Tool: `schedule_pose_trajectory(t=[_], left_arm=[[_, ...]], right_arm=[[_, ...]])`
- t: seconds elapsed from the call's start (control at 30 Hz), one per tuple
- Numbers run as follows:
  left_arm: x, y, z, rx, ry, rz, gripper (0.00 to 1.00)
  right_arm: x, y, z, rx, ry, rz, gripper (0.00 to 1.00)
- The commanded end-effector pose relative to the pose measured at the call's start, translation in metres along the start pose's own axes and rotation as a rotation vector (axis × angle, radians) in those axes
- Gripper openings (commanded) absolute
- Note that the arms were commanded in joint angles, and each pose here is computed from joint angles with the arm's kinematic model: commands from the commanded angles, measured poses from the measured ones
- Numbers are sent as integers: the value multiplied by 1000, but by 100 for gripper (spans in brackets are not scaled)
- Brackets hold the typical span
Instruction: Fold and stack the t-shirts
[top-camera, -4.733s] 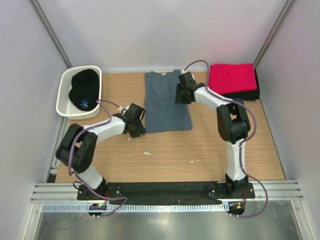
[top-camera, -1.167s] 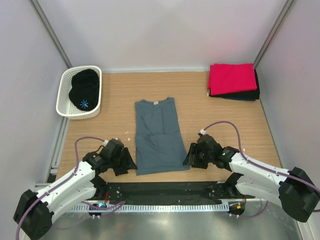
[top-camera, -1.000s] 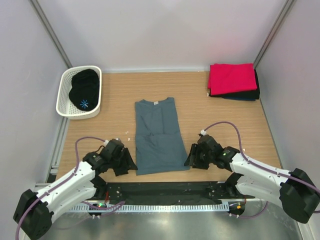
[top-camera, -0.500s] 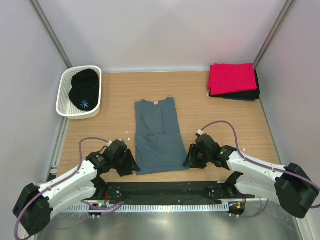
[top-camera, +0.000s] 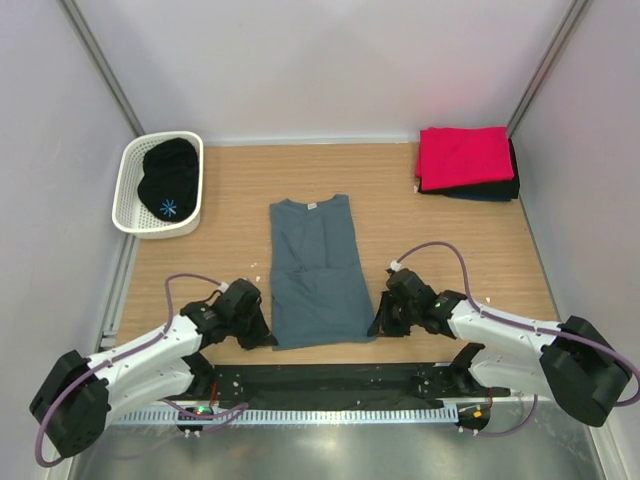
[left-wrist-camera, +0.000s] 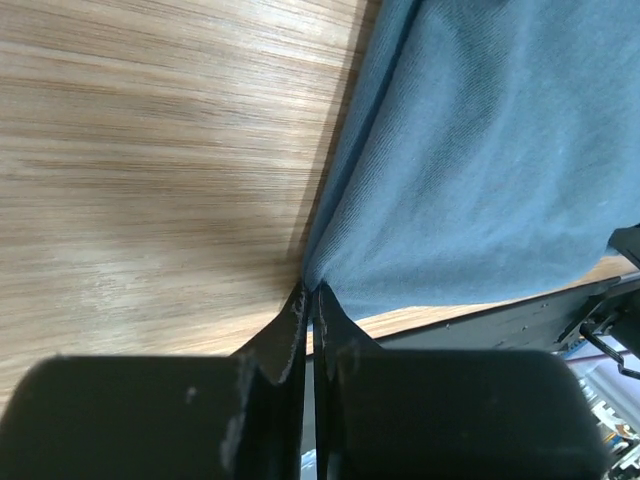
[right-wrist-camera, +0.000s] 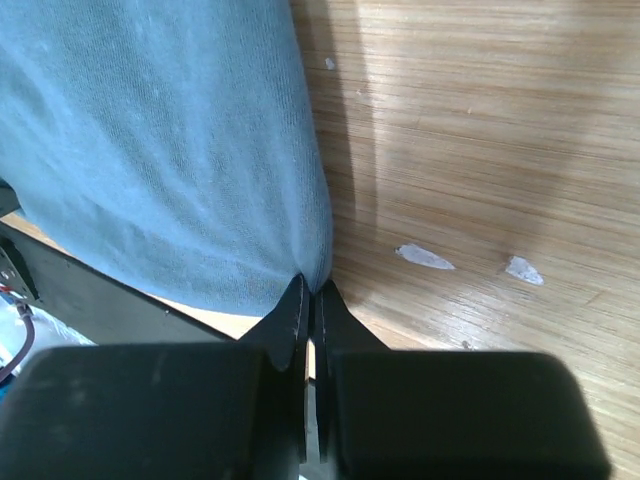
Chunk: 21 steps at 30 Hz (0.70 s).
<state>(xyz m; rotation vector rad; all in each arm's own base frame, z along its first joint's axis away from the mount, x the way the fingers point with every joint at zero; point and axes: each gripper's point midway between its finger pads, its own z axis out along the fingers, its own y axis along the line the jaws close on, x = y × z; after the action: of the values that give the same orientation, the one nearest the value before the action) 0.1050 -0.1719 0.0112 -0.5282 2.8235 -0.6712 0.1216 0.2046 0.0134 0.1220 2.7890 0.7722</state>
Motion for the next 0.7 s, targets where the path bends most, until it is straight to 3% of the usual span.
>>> schedule_pose_trajectory(t=[0.0,0.23,0.47,0.67], left_arm=[[-3,14,-4,-83,-19,19,0],[-41,-20,-58,-120,-160,83,0],[-75,-69,-104,-37,-291,114,0],[-99,-79,-122,-60,-357,114,0]], right_arm=[[6,-14,-2,81,17,4,1],[-30,22,-37,82,-76,30,1],[-72,66,-64,55,-171,-44,1],[-115,85,-76,92,-271,-84,1]])
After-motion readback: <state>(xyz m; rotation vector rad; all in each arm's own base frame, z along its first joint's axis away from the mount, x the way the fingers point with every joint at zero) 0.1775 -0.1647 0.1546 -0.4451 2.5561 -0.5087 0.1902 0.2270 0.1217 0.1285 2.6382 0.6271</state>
